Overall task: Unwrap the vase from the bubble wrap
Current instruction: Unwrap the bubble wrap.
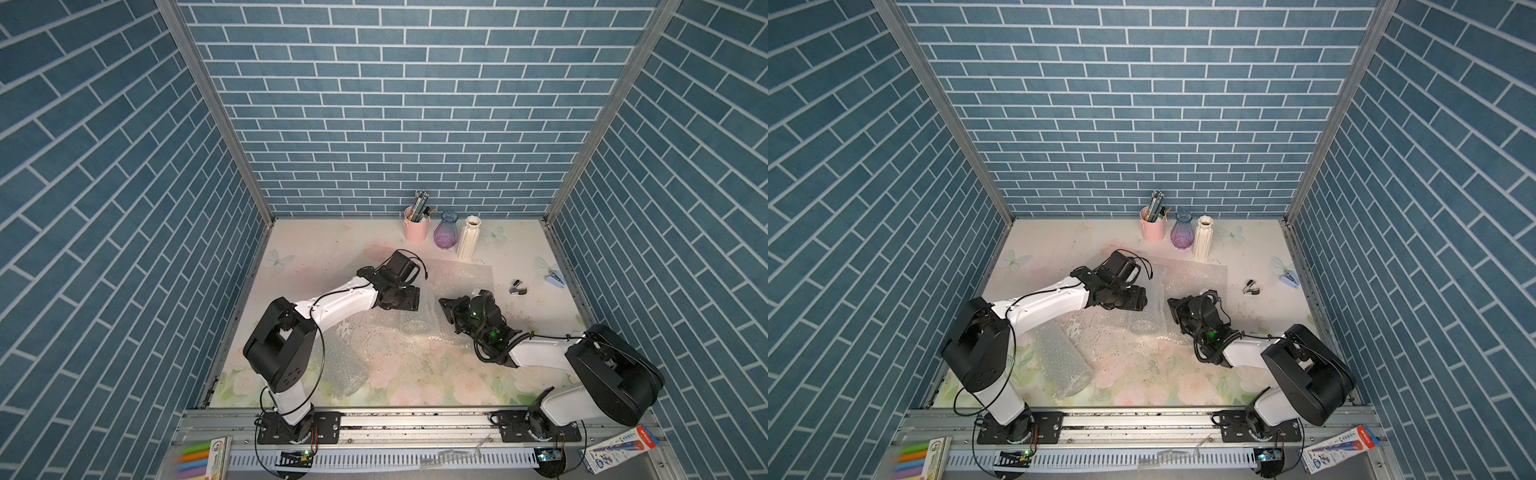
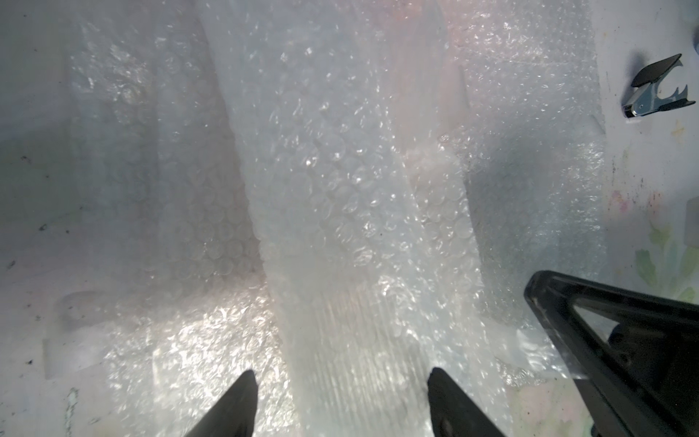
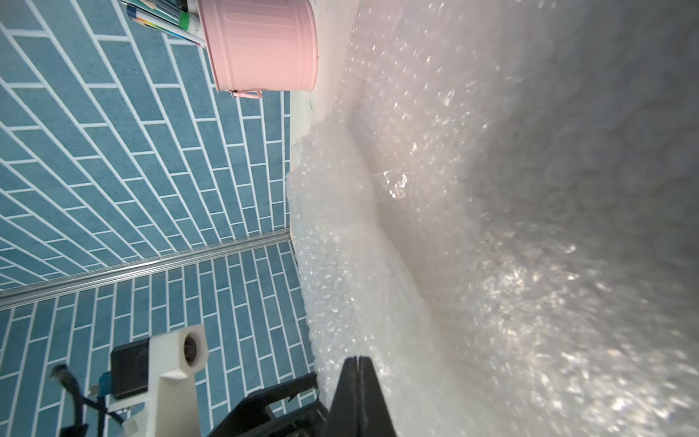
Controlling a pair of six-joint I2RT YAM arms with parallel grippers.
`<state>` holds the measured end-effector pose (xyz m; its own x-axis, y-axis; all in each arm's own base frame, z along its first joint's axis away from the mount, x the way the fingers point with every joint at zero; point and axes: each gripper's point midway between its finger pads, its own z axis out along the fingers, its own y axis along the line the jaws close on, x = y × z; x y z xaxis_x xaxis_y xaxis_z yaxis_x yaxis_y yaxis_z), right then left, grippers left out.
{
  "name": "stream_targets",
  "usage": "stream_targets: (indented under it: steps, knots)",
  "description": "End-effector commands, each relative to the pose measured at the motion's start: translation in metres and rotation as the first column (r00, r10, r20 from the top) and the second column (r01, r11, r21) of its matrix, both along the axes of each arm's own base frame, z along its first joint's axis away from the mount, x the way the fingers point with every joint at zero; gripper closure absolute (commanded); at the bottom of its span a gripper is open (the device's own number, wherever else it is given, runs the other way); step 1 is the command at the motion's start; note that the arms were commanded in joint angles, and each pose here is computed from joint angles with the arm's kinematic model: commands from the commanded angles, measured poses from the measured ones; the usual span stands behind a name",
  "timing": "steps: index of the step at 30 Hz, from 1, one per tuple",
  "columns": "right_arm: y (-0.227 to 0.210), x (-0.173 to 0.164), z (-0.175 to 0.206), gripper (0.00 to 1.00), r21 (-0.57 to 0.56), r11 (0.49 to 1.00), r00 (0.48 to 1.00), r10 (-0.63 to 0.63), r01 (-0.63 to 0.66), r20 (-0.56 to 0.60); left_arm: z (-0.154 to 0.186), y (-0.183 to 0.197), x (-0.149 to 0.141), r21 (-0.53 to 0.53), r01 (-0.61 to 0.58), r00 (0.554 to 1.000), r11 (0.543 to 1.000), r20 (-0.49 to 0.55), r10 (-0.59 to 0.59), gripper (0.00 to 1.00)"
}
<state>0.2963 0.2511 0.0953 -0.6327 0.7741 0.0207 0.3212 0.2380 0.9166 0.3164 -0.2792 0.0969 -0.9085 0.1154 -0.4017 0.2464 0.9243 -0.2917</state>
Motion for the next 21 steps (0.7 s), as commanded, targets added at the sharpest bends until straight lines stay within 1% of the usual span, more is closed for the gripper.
stream_targets:
  steps: [1, 6, 9, 11, 16, 21]
  knots:
    - [-0.012, -0.003, -0.004, 1.0, -0.078, 0.997, 1.0, -0.022, 0.023, 0.009, -0.017, 0.027, -0.01, 0.078, -0.026, 0.999, 0.997, -0.046, 0.029, 0.28]
    - [-0.032, -0.008, -0.018, 1.0, -0.241, 0.97, 0.999, -0.027, 0.031, 0.019, -0.02, 0.043, -0.012, 0.089, -0.059, 0.997, 0.994, -0.049, 0.063, 0.28]
    - [-0.042, -0.009, -0.025, 1.0, -0.338, 0.941, 1.0, -0.022, 0.028, 0.021, -0.021, 0.052, -0.013, 0.093, -0.079, 0.995, 0.992, -0.055, 0.085, 0.28]
    - [-0.049, -0.009, -0.029, 1.0, -0.409, 0.912, 1.0, -0.016, 0.025, 0.024, -0.022, 0.058, -0.015, 0.1, -0.091, 0.994, 0.991, -0.059, 0.097, 0.28]
    - [-0.06, -0.009, -0.03, 1.0, -0.515, 0.857, 0.999, 0.001, 0.017, 0.035, -0.023, 0.072, -0.017, 0.122, -0.127, 0.989, 0.984, -0.065, 0.135, 0.28]
    - [-0.071, -0.008, -0.021, 0.99, -0.598, 0.801, 0.998, 0.018, 0.023, 0.062, -0.02, 0.083, -0.017, 0.109, -0.168, 0.982, 0.98, -0.066, 0.176, 0.28]
